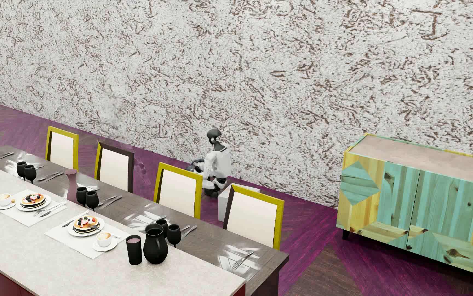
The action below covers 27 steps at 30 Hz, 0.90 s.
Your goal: Rise from the dark gray box
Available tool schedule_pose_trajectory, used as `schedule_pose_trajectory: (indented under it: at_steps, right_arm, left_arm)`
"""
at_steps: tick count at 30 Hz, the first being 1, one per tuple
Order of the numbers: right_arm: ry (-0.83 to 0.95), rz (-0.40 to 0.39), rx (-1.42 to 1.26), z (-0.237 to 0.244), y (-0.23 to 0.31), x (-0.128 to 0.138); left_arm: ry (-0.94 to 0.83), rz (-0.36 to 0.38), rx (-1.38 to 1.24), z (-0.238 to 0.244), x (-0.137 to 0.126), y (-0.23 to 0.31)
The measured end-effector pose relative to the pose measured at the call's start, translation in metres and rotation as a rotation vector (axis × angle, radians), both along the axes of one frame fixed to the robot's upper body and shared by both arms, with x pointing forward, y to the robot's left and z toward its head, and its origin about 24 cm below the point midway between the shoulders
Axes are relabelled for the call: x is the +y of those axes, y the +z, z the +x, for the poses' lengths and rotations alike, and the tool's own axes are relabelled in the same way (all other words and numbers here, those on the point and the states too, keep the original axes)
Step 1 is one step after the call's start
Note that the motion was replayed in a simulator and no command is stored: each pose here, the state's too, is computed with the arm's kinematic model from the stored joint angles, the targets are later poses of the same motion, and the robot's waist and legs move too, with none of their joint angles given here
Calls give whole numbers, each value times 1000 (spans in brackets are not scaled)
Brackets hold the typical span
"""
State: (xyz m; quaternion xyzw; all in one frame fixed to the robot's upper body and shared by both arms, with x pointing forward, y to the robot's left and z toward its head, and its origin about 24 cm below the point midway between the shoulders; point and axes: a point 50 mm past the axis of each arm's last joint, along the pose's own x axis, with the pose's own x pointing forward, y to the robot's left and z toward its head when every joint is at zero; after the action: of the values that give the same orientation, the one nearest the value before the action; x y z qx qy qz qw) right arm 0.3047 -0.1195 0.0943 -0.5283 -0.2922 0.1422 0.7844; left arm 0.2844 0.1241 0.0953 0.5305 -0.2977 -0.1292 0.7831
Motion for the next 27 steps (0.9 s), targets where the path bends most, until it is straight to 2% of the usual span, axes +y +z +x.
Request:
schedule_pose_trajectory:
  at_steps: [2,5,7,9,10,11,12,13,14,16,17,18,20,21,23,24,25,26,27]
  right_arm:
    - [52,-22,-54,-3,18,3]
    - [47,28,-177,-16,40,0]
    - [64,88,-278,-30,56,4]
    - [83,181,-422,-49,76,4]
    - [157,200,-462,-61,88,7]
    - [101,265,-549,-66,97,-1]
    - [51,255,-591,-68,98,-12]
    - [119,146,-598,-73,102,-12]
    - [155,99,-606,-73,107,-11]
    - [178,120,-549,-65,98,-7]
    - [134,105,-513,-55,90,-9]
    - [154,62,-432,-47,76,-3]
    - [68,8,-298,-24,45,0]
    - [99,-36,-180,-17,25,5]
    - [46,-134,49,-3,-17,-1]
    - [7,-194,181,0,-43,-7]
    - [-9,-210,331,-2,-69,-12]
    - [-77,-228,442,-7,-92,-28]
    - [-122,-223,486,-15,-110,-30]
  left_arm:
    - [-45,6,-63,-5,1,22]
    - [-91,-10,-157,-20,-4,43]
    - [-120,-36,-244,-32,-5,61]
    - [-198,-91,-339,-56,-9,80]
    - [-219,-150,-399,-68,-10,88]
    - [-239,-147,-401,-78,-14,89]
    - [-271,-125,-376,-92,-20,82]
    - [-234,-161,-377,-93,-18,75]
    - [-219,-142,-381,-88,-14,78]
    - [-188,-148,-413,-75,-12,80]
    - [-164,-159,-381,-66,-14,71]
    - [-138,-151,-304,-54,-15,58]
    - [-76,-97,-170,-31,-19,25]
    - [-48,-70,-78,-23,-18,0]
    - [14,-39,96,-8,-14,-39]
    - [93,10,178,-5,-8,-65]
    - [133,45,257,-5,-5,-84]
    - [108,38,288,-9,-13,-93]
    - [65,32,323,-13,-13,-96]
